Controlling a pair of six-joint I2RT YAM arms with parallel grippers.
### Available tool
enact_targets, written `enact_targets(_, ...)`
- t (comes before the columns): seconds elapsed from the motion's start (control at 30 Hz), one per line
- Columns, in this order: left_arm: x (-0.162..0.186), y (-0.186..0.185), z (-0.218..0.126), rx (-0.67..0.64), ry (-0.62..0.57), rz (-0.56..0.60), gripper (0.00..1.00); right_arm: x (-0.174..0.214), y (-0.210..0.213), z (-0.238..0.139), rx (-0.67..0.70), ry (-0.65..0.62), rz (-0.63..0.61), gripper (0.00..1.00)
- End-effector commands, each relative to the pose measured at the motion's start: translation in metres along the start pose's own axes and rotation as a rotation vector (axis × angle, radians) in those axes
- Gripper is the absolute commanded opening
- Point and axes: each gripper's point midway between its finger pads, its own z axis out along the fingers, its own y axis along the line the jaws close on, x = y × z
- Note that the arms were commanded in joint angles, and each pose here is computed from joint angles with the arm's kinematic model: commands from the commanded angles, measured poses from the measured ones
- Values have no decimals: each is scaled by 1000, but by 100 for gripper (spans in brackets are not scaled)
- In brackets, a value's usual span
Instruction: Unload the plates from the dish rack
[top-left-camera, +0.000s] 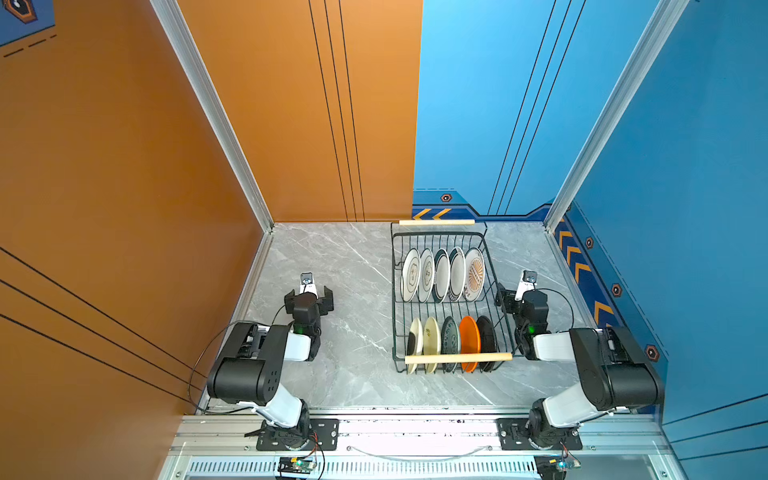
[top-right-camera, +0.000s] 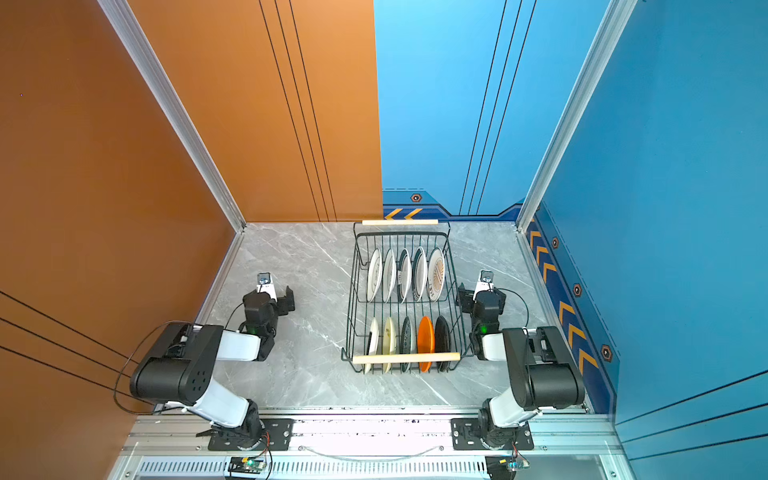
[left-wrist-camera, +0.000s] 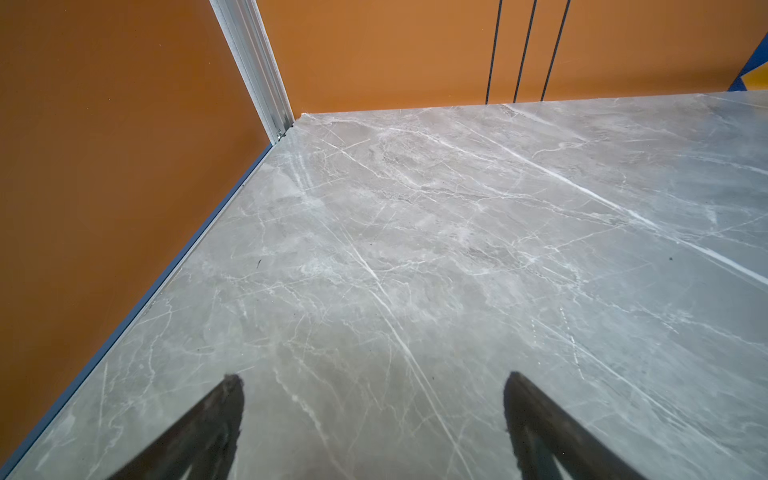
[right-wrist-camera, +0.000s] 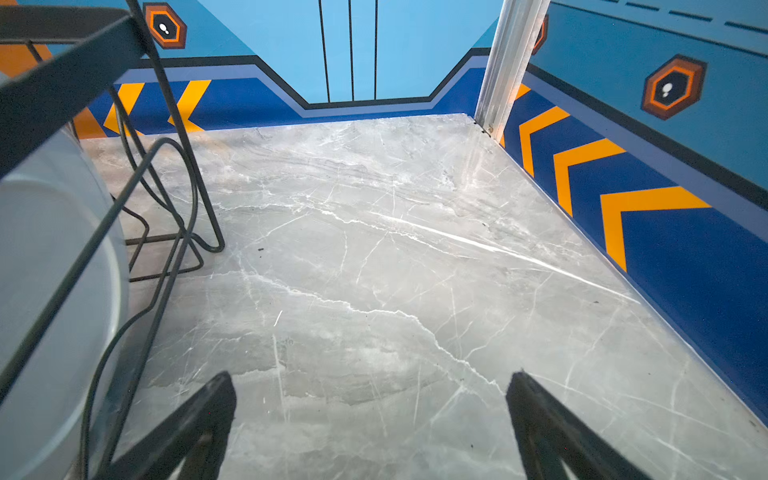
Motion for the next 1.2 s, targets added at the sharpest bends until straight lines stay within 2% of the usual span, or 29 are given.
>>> enact_targets(0.0, -7, -3, 1, 19, -14, -13, 98, -2, 0, 1, 12, -5, 3, 100)
enact_targets(1.17, -7, -4, 0, 21, -14, -12, 98, -3, 0, 2, 6, -3, 5, 100)
